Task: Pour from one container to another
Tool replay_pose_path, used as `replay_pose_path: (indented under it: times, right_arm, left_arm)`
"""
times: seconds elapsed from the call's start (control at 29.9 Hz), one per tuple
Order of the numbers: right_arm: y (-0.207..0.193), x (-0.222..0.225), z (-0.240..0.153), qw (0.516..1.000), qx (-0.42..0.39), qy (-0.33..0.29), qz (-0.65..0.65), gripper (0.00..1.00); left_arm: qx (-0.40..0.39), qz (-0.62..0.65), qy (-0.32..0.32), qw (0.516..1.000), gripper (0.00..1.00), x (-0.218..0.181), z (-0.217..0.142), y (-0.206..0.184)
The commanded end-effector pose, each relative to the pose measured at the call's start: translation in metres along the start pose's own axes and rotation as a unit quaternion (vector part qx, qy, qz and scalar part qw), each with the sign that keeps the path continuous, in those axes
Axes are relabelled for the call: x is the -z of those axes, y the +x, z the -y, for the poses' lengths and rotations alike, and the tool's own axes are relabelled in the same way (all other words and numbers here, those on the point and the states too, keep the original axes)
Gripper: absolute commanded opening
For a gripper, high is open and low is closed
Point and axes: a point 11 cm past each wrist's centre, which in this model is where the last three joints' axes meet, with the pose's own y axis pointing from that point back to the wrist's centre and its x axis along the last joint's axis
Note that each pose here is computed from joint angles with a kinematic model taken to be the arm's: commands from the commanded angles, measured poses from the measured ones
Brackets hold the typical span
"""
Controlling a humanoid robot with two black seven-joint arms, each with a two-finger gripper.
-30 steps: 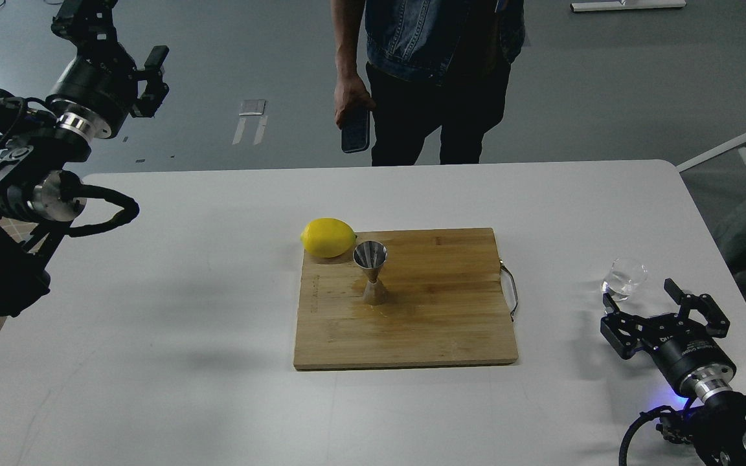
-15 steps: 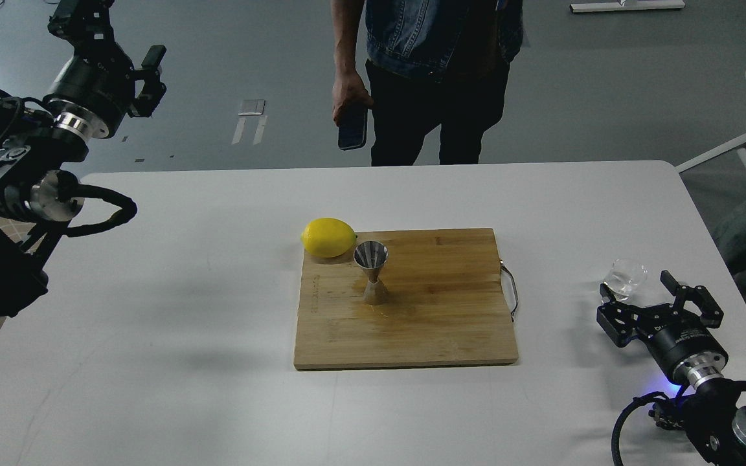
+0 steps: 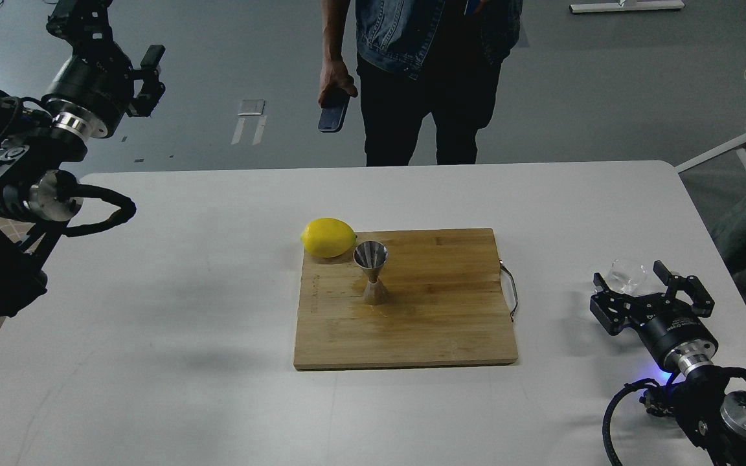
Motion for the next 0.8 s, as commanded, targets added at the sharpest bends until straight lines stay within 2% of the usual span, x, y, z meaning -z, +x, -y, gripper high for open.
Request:
replay_pose_path:
  times: [0.0, 0.1, 0.17, 0.3, 0.77]
  right_arm:
    - [0.0010, -0.0017, 0.0000, 1.000, -0.002, -0.001, -0.005, 0.93]
    - [0.0038, -0.0037, -0.0010, 1.000, -0.006, -0.001, -0.007, 0.89]
    - [0.0049, -0.0042, -0.0010, 1.000, -0.010, -0.002, -0.008, 0.76]
    - [0.0060, -0.0082, 0.0002, 1.000, -0.016, -0.007, -0.015, 0.64]
    - [0.0046, -0.0083, -0.0009, 1.000, -0.009, -0.008, -0.023, 0.60]
  left_arm:
    - [0.000, 0.000, 0.000, 1.000, 0.98, 0.0001, -0.0001, 0.0003]
    - [0.000, 0.000, 0.000, 1.000, 0.98, 0.0000, 0.0000, -0.0002]
    - [0.000, 0.000, 0.000, 1.000, 0.98, 0.0001, -0.0001, 0.0003]
    - [-0.001, 0.001, 0.001, 1.000, 0.98, 0.0001, -0.0003, 0.0008]
    - [-0.001, 0.001, 0.000, 1.000, 0.98, -0.0005, 0.0001, 0.0007]
